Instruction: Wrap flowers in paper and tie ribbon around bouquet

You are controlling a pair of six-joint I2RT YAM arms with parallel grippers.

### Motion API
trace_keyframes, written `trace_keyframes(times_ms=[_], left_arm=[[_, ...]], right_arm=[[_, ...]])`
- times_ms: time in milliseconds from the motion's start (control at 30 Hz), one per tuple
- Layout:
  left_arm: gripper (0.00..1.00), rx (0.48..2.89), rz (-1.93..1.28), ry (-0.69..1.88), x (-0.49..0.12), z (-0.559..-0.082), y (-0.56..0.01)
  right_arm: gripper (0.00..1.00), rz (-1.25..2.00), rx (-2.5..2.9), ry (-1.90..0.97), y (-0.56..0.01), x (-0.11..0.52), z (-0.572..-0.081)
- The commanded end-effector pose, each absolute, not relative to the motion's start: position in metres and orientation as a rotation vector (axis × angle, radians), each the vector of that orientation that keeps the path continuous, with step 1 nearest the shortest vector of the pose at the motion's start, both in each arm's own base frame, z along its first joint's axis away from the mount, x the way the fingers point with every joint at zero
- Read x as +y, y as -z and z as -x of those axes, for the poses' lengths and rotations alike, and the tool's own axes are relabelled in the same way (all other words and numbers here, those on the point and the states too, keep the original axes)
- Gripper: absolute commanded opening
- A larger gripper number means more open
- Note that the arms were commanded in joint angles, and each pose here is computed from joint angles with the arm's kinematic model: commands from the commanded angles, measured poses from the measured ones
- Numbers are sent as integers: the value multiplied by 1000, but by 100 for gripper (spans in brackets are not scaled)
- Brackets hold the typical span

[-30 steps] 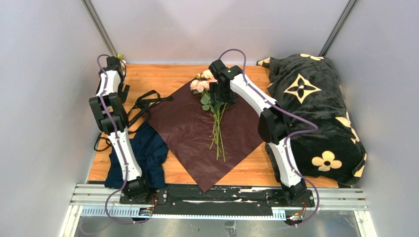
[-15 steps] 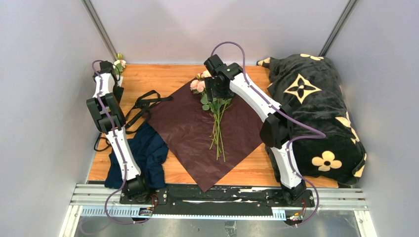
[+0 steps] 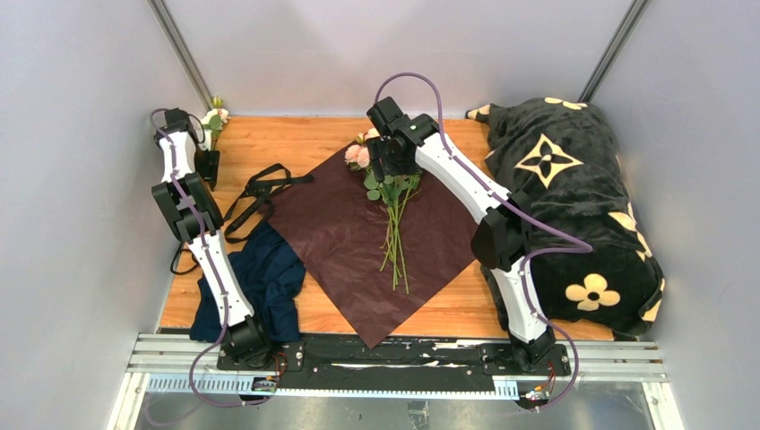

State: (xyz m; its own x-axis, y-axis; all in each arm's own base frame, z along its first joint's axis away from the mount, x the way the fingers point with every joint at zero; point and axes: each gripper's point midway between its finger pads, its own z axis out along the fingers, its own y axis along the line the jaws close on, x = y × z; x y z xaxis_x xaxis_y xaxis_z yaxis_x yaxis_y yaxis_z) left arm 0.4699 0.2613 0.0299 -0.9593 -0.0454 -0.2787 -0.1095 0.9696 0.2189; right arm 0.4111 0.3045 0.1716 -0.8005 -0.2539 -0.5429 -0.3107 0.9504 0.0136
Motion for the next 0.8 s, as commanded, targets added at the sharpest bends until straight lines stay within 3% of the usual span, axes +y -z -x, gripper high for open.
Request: trace_keyframes(times_ms=[0, 100, 233, 333, 433, 567, 667, 767], left_arm=[[67, 2920, 183, -153, 246, -457, 12], [65, 2917, 232, 15, 229, -455, 26], [60, 2944, 229, 52, 224, -447, 34], [48, 2923, 221, 105, 218, -450, 30], [26, 2901, 213, 146, 211, -451, 21], [10, 2910, 171, 152, 207, -443, 14], [0, 2941, 151, 129, 207, -434, 16], [0, 2981, 167, 100, 208, -422, 21]], right_arm=[[71, 428, 2465, -131, -201, 305, -410], [71, 437, 2450, -128, -205, 304, -411], [71, 442, 2433, -114, -210, 302, -412], [70, 445, 2430, -103, -210, 300, -412], [69, 447, 2425, -103, -212, 300, -413], [69, 447, 2416, -84, -214, 297, -414], [69, 453, 2412, -78, -214, 296, -414], [69, 451, 2408, -70, -215, 295, -415]])
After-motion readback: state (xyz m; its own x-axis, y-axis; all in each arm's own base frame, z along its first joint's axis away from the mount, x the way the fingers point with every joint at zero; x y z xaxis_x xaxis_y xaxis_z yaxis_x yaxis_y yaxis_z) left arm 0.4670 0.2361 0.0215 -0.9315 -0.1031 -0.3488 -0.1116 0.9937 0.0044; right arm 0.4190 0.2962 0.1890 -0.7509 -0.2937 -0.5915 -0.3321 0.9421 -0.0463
